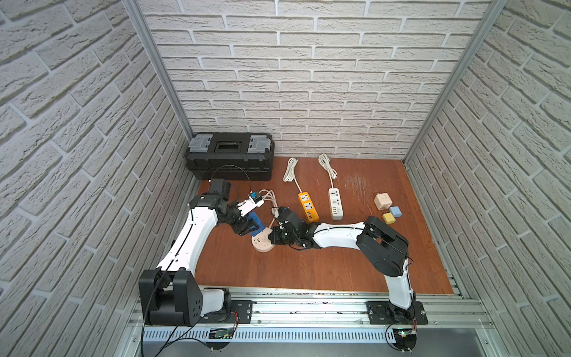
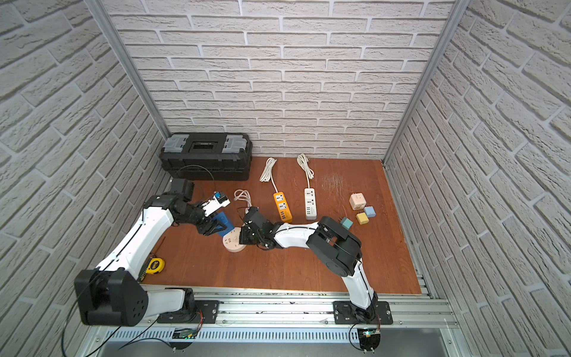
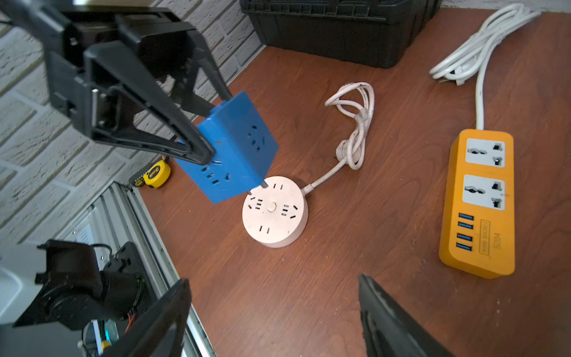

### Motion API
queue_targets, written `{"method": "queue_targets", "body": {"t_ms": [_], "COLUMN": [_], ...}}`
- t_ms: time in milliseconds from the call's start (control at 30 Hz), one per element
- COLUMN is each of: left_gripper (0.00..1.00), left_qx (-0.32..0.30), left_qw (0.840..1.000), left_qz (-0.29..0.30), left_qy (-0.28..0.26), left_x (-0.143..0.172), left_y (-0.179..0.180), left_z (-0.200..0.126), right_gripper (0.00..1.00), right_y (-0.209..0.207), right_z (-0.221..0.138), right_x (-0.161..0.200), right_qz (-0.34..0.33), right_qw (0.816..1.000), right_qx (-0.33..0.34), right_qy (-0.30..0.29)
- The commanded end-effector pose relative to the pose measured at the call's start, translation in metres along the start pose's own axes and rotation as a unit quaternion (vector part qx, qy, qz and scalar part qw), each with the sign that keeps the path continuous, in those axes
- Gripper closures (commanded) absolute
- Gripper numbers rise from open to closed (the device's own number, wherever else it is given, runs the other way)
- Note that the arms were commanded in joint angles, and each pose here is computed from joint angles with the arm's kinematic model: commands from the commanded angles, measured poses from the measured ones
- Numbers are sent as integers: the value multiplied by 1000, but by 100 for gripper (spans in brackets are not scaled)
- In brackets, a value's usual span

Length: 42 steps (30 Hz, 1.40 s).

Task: Pull the plug off the socket
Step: Remove the plug from the socket.

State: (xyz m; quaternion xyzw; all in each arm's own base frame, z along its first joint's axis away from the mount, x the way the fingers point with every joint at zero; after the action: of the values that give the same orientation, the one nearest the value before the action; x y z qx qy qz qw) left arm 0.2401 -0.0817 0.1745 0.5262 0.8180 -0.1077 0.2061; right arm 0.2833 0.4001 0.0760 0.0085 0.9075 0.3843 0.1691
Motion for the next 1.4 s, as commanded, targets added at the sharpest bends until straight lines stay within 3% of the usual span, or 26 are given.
{"method": "queue_targets", "body": {"t_ms": [0,300,600,733,900,1033,1167,1367], "left_gripper": [100,100,100,100,100,100,100,100], "left_qx": [-4,31,53,61,86,118,169,250], "left_qw": [1000,992,978,972,962,957,954,944], "left_qz": [-16,-95,-149,-167,-196,-208,-198,-175], "left_qy": [-23,-76,-137,-153,-166,-165,-150,-126], "left_x": [-7,-16,-30,-36,-43,-50,-57,-69], "left_y": [4,14,22,24,25,22,10,-14], "left_z": [-11,-34,-60,-66,-69,-66,-59,-50], "right_gripper": [97,97,84,74,41,27,17,13], "right_y": [-100,-48,39,62,57,48,53,63], "right_z": [4,-7,-54,-93,-140,-174,-201,-221], "right_x": [50,22,-17,-24,-22,-15,-4,13], "right_qz": [40,-36,-159,-207,-241,-278,-344,-424], "right_qw": [975,989,987,977,964,951,926,895], "right_qx": [203,135,19,-7,3,11,19,34], "right_qy": [79,53,-10,-57,-110,-137,-153,-138]}}
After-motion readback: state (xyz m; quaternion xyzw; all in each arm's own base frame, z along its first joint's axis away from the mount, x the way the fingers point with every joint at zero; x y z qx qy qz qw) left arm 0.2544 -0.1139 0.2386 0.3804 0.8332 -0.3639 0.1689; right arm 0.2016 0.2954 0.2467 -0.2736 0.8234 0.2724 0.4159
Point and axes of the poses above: each gripper's point midway between its finger pads, its own z axis out along the fingers, its own y axis along the line the jaws close on, x = y × z, the point moved 6 cm from there along -z, back along the fingers, and after that the axes turned 1 degree about -z, right-handed, at the moved point
